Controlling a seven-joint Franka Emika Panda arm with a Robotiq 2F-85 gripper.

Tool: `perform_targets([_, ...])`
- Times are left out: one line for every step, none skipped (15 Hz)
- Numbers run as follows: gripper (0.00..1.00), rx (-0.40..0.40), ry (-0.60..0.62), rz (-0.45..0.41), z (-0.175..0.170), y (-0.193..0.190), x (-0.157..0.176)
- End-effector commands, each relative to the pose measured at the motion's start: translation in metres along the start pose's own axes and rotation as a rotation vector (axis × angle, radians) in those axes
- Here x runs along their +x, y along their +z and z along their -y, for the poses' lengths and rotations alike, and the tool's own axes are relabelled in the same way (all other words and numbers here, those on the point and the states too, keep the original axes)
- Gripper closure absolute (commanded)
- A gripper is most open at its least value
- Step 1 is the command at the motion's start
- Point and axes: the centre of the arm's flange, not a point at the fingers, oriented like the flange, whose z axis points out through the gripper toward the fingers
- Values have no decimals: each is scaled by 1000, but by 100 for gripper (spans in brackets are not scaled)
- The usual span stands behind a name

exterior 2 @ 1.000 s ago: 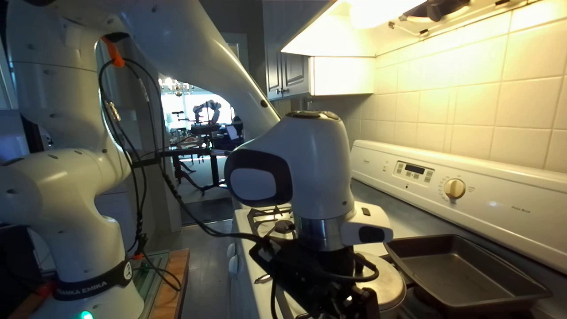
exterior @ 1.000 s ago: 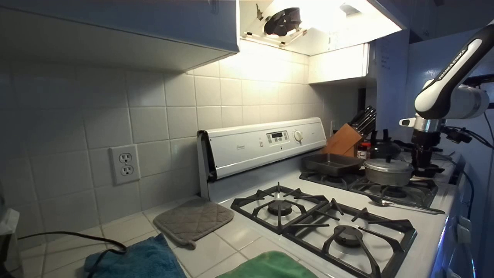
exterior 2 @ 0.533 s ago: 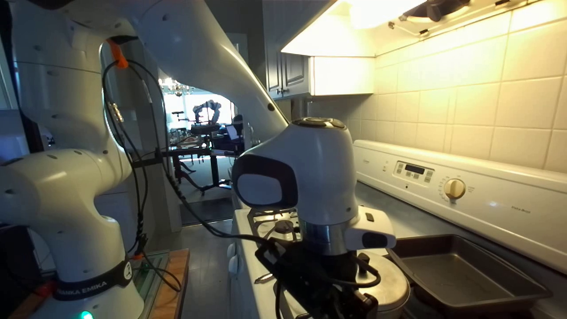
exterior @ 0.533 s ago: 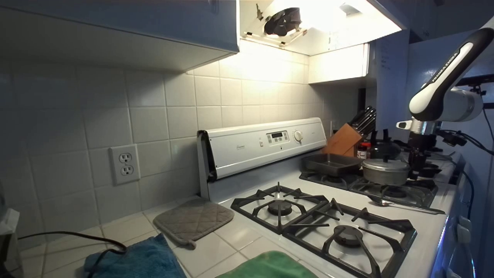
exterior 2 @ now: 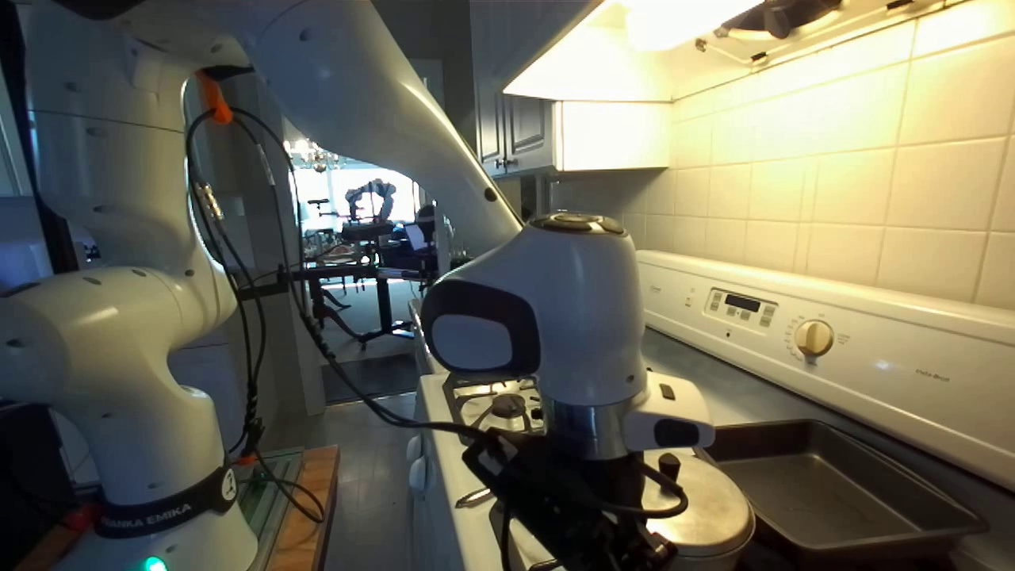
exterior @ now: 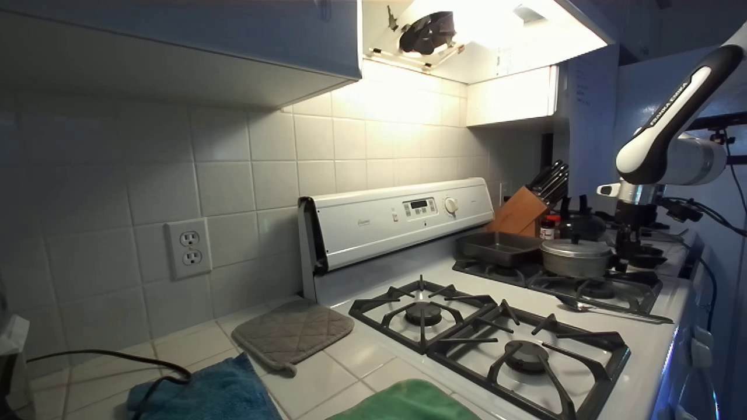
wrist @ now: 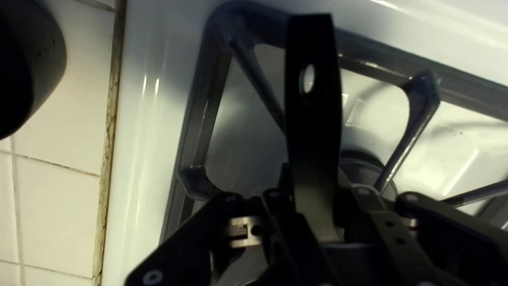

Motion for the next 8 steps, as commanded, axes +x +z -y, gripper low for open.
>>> perform_targets([95, 3, 14, -12, -7, 6, 5])
perform_targets([94, 5, 15, -13, -7, 5, 5])
perform_targets([95, 6, 20, -15, -6, 4, 6])
perform_targets([94, 6, 19, -21, -5, 0, 6])
perform_targets([94, 2, 18, -28, -3, -4, 6])
perform_targets([94, 1, 14, -34, -2, -8, 7])
perform_targets([94, -1, 6, -41, 0, -12, 6])
perform_targets([94, -5, 4, -47, 1, -14, 7])
